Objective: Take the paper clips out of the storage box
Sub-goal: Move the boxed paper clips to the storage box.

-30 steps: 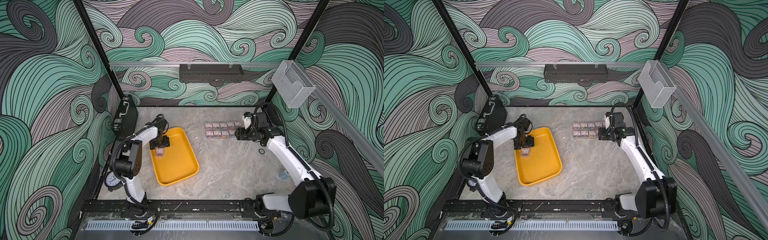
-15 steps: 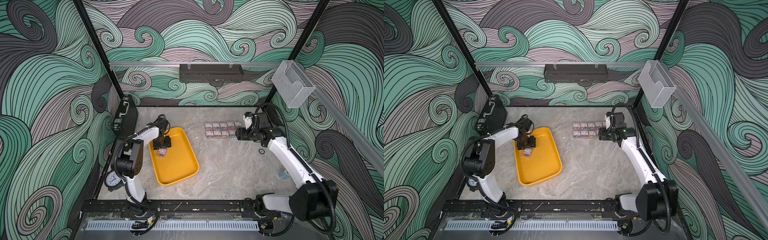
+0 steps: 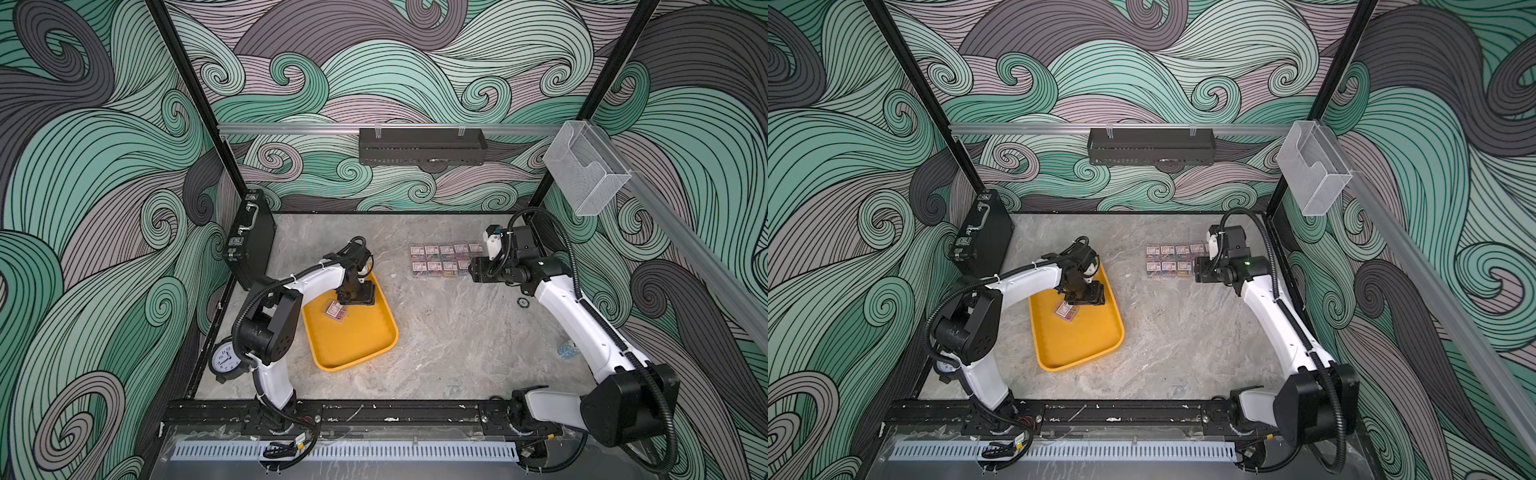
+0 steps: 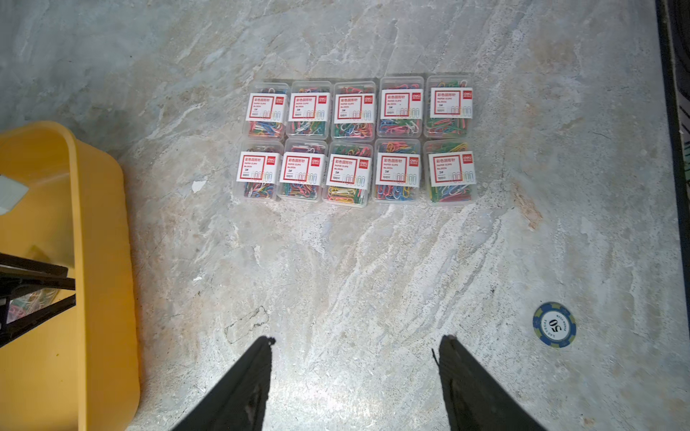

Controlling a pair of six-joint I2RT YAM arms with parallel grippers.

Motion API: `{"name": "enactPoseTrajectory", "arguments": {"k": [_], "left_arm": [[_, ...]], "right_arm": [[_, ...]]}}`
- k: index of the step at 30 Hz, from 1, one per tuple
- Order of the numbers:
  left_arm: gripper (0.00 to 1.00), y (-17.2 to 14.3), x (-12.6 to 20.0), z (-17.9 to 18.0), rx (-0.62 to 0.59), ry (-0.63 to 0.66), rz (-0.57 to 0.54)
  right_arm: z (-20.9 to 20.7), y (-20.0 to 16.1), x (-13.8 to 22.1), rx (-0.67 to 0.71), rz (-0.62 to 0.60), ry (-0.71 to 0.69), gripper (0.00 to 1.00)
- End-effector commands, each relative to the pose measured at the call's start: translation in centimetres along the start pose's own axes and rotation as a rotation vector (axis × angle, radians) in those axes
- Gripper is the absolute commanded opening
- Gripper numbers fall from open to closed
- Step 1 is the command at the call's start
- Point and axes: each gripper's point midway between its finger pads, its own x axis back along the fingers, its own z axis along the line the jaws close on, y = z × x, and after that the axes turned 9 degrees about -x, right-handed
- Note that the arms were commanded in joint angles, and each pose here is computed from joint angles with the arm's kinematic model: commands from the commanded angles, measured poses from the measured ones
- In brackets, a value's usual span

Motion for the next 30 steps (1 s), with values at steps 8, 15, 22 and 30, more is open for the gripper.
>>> {"name": "enactPoseTrajectory", "arguments": {"k": [8,15,22,30], "left_arm": [[0.67,0.0,7.6,3.3,0.133,0.094,-0.196],[0.67,-1.1,12.9,6.9,0.261,0.149,-0.348],[0.68,-3.2,15.4,10.9,0.425,0.192,-0.449],[0.69,-6.1,15.0,13.2,0.537,0.192,-0.469]], "right_arm": [[8.1,-1.4,-0.9,0.149,0.008,0.152,0.71],[16.1,-3.3,-2.4,0.308,0.042,0.236,0.71],[23.9,-5.8,-3.8,0.413,0.076,0.323,0.71],[32.0,-10.7,-6.8,0.53,0.158,0.383,0.71]]}}
